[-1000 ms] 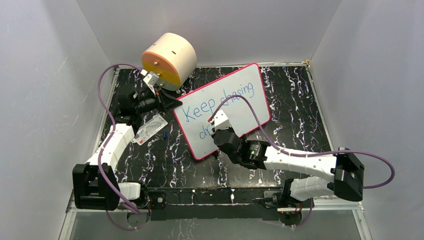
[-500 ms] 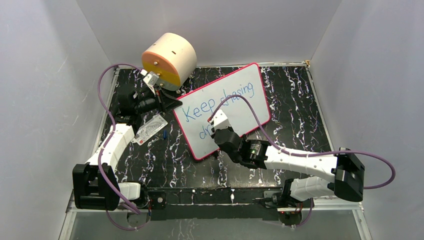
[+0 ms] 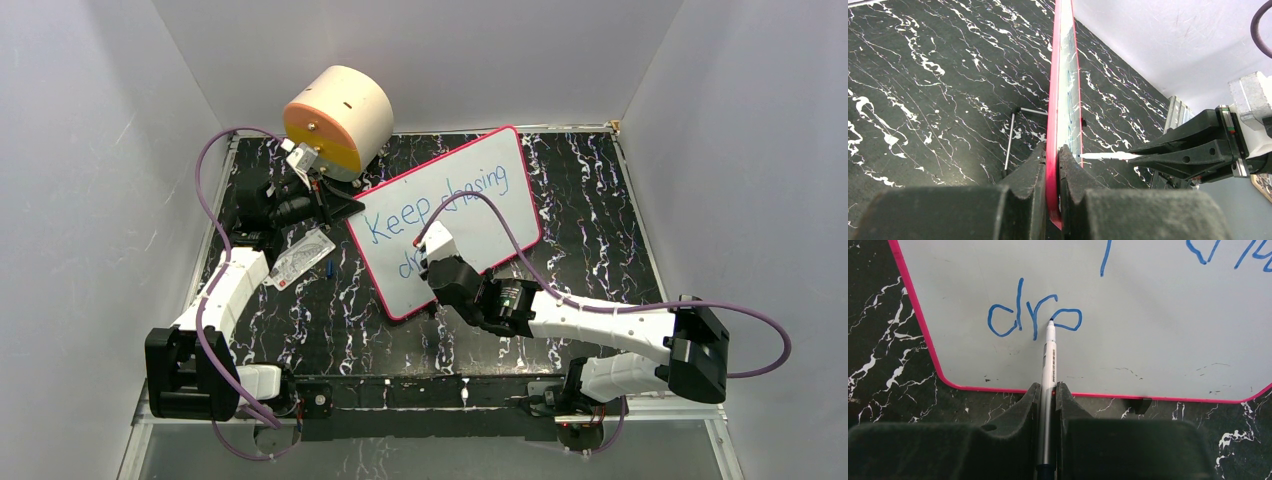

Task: Write a sentence on the whiteboard

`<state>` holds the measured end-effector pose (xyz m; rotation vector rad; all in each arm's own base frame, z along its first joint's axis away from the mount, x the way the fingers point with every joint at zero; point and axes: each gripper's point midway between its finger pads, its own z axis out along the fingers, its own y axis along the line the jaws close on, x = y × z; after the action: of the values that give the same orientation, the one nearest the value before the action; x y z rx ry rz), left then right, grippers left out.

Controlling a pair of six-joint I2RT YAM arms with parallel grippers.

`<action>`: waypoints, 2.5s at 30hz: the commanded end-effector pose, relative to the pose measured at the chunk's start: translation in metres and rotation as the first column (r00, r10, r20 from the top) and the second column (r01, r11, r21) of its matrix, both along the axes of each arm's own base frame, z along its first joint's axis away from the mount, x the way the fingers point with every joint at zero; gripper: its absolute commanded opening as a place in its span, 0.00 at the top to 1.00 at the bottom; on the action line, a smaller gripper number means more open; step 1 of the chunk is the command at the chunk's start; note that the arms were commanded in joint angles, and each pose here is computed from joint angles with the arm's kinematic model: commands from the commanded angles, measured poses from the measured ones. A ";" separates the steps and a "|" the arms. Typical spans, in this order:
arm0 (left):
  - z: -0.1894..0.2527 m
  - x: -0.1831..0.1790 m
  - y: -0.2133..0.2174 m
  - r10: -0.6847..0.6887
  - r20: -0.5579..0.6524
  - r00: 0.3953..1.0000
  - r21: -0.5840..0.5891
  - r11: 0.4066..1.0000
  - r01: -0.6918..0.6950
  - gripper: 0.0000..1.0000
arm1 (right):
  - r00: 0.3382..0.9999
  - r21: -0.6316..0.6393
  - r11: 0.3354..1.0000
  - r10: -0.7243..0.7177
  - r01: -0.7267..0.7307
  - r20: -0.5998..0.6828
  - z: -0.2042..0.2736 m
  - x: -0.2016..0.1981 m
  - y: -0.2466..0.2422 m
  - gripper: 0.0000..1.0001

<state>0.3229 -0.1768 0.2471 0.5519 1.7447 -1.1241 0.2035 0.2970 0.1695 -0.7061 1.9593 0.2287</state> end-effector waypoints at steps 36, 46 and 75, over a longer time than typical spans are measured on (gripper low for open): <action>-0.026 -0.006 -0.006 -0.035 -0.022 0.999 0.057 0.998 0.037 1.00 | 0.988 0.076 0.987 -0.144 0.140 0.047 0.017 0.017 -0.028 1.00; -0.026 -0.006 -0.006 -0.036 -0.021 0.999 0.057 0.998 0.037 1.00 | 0.987 0.081 0.985 -0.155 0.151 0.046 0.015 0.025 -0.029 1.00; -0.026 -0.005 -0.006 -0.037 -0.025 0.999 0.055 0.998 0.038 1.00 | 0.997 0.087 0.994 -0.073 0.070 0.029 0.014 0.025 -0.013 1.00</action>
<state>0.3229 -0.1769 0.2471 0.5528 1.7445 -1.1251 0.2280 0.2705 0.1776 -0.5731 1.9463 0.1821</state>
